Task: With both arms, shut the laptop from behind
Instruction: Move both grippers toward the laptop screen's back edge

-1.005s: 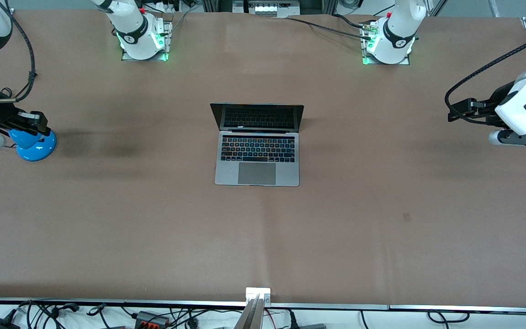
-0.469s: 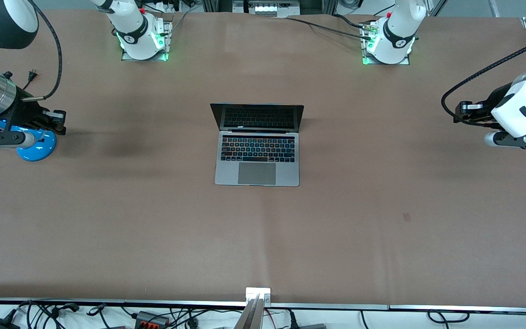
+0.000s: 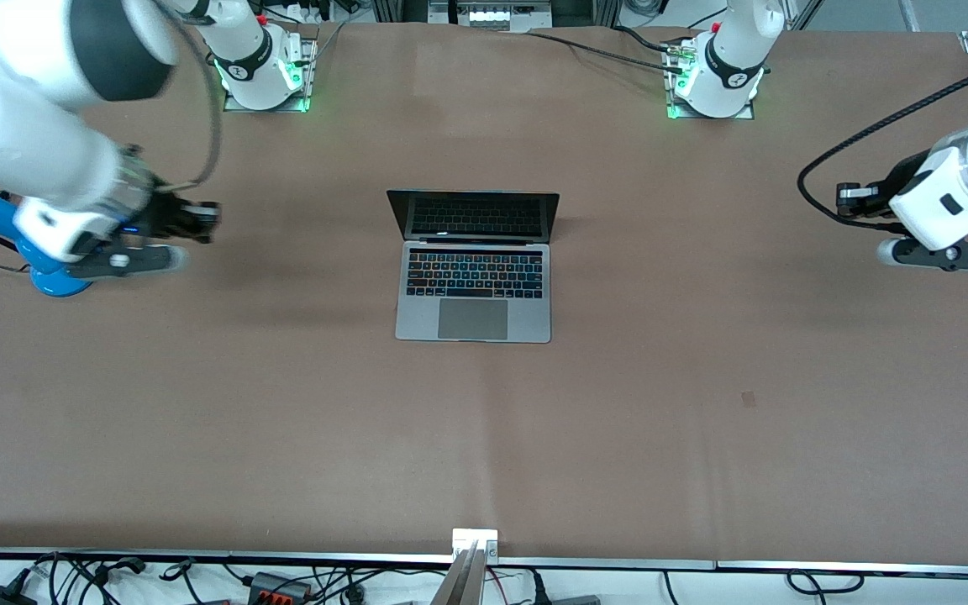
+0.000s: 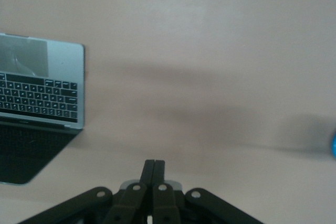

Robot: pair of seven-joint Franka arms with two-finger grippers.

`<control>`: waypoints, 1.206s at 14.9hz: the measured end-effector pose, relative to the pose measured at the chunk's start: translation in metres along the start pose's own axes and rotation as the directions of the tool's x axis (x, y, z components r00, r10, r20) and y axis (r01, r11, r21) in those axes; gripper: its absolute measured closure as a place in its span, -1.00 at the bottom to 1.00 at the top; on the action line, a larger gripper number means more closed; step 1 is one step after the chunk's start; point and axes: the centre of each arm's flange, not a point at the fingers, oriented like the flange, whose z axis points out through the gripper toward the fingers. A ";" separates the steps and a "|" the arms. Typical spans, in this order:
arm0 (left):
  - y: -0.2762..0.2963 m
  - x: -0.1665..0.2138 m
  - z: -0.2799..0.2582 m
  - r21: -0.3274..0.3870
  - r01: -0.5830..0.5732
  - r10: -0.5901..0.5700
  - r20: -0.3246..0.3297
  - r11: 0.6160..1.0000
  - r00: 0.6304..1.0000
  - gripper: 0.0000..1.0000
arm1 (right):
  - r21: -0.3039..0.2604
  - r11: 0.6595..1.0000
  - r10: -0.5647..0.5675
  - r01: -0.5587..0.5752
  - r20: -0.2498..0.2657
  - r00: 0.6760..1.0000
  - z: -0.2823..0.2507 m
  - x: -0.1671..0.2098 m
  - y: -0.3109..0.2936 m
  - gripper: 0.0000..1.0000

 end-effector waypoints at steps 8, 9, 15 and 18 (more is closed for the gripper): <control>0.112 -0.004 0.083 -0.162 -0.167 0.191 0.151 0.973 0.970 0.97 | 0.014 1.000 -0.019 0.017 0.157 0.987 0.069 -0.021 -0.130 0.98; 0.132 -0.009 0.094 -0.154 -0.195 0.217 0.143 0.969 0.965 0.97 | 0.038 0.999 -0.008 0.002 0.177 0.984 0.074 -0.027 -0.146 0.98; 0.235 -0.072 0.133 -0.075 -0.244 0.252 0.111 0.967 0.961 0.97 | 0.074 0.997 -0.017 -0.005 0.292 0.956 0.120 -0.049 -0.197 0.98; 0.259 -0.085 0.158 -0.083 -0.266 0.275 0.126 0.960 0.953 0.97 | 0.049 0.999 -0.026 0.010 0.336 0.941 0.143 -0.063 -0.214 0.98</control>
